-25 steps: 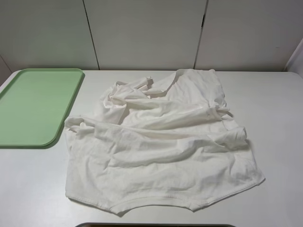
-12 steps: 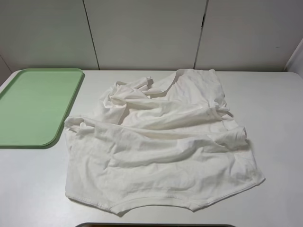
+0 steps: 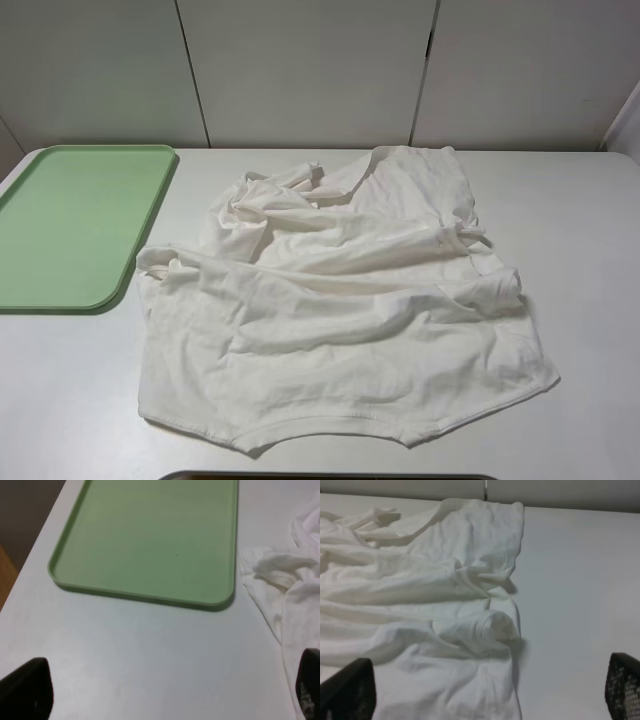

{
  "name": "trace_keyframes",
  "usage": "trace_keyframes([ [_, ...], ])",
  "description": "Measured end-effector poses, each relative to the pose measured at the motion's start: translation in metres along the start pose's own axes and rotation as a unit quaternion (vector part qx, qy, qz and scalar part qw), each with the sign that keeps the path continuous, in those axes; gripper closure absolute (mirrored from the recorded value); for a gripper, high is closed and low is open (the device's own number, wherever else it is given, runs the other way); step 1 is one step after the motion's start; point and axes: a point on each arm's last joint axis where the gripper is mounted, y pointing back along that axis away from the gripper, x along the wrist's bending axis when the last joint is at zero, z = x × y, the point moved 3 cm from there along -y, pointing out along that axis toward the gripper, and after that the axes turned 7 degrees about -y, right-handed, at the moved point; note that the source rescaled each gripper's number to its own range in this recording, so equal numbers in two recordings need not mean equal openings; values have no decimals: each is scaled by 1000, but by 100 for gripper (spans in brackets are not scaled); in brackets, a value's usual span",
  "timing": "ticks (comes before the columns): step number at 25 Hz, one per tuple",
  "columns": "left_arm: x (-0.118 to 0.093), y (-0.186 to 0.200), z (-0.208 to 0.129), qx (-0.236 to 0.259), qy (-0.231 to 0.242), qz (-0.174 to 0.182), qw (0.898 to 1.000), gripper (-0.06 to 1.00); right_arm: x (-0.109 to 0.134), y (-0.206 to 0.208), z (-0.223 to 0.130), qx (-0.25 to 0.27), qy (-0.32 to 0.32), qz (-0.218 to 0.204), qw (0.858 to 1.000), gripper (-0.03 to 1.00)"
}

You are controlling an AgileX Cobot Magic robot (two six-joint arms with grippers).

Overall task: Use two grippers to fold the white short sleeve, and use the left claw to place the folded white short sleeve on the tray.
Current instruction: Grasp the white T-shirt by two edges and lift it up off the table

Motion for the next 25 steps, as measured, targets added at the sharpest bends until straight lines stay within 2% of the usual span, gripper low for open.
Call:
trace_keyframes([
  [5,0,1,0,0,-21,0,1000,-3,1,3,5,-4,-1,0,1000,-3],
  [8,-1,1,11,11,-44,-7,999,-3,2,1,25,11,-12,-1,1000,-3],
  [11,-3,0,36,30,-67,-21,997,-3,2,-10,46,38,-18,-4,999,-3],
  [14,-7,-12,74,83,-116,-50,989,-2,0,-26,68,76,-11,-6,997,-3],
  [17,-14,-31,108,130,-156,-86,975,-2,-2,-49,97,114,12,-6,993,-3],
  [20,-25,-48,141,133,-192,-125,964,-2,-2,-72,122,140,47,7,989,-3],
  [22,-39,-60,159,135,-226,-160,951,-2,3,-95,135,166,80,30,982,-3],
  [25,-62,-75,171,137,-292,-197,926,-2,18,-126,143,200,139,69,967,-3],
])
